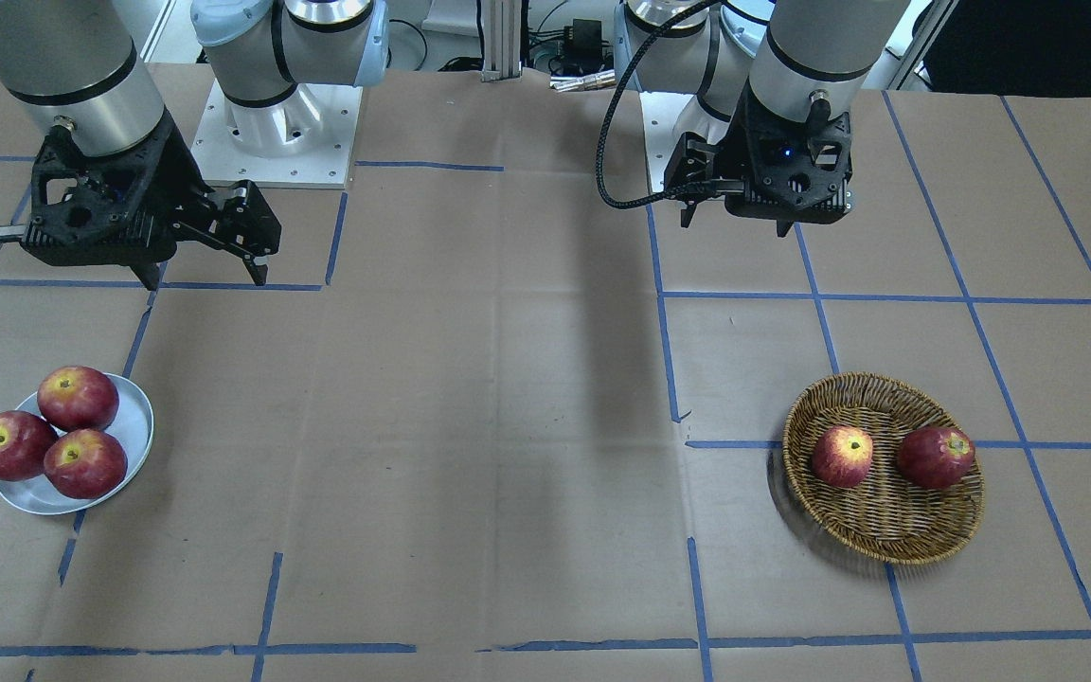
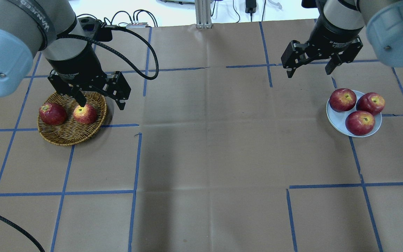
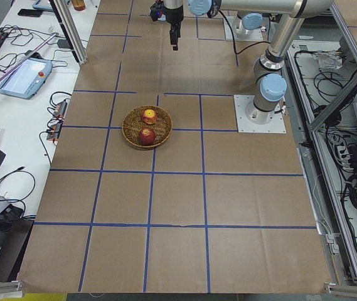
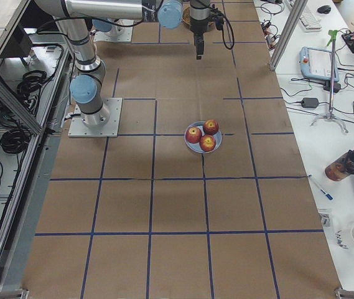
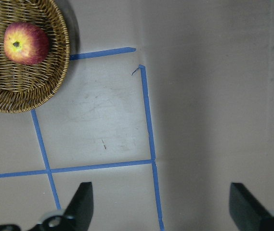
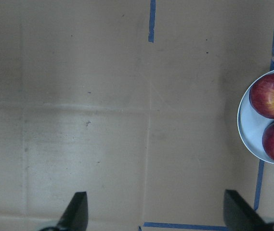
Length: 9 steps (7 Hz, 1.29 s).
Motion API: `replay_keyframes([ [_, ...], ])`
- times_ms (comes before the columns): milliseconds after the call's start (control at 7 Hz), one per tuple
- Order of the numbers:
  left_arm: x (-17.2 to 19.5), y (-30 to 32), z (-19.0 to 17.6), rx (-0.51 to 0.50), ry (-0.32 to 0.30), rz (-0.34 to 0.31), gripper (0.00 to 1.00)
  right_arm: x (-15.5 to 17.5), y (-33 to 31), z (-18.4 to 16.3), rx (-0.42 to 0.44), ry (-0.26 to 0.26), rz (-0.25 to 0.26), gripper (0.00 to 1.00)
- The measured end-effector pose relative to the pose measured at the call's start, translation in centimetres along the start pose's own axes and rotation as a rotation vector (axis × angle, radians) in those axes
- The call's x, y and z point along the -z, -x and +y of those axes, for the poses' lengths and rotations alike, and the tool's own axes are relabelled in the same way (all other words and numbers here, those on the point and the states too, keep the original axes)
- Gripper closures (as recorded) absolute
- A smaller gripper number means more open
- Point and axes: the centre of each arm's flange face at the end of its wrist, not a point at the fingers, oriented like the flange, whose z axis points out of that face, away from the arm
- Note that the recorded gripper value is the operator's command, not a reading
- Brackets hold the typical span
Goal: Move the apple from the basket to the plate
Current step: 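Hover the left gripper above the wicker basket over the red apple, then lower the left gripper into the basket and grasp the red-yellow apple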
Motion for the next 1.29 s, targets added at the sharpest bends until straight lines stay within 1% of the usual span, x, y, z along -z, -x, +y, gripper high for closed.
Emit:
replay_keyframes([
  [429,0.7,0.0,0.6,-0.009,-0.013,-0.003,0.01,0.0,0.0,0.0,0.0,-0.001,0.0,0.0],
  [714,1.5,0.0,1.1,-0.009,-0.033,-0.007,0.01,0.0,0.0,0.0,0.0,0.0,0.0,0.0],
  [1000,1.0,0.4,0.7,0.002,-0.024,-0.008,0.01,0.0,0.0,0.0,0.0,0.0,0.0,0.0],
  [1143,0.2,1.0,0.1,0.008,-0.009,-0.005,0.01,0.0,0.0,0.0,0.0,0.0,0.0,0.0],
  [1286,-1.3,2.4,-1.1,0.0,0.006,0.002,0.01,0.0,0.0,0.0,0.0,0.0,0.0,0.0],
])
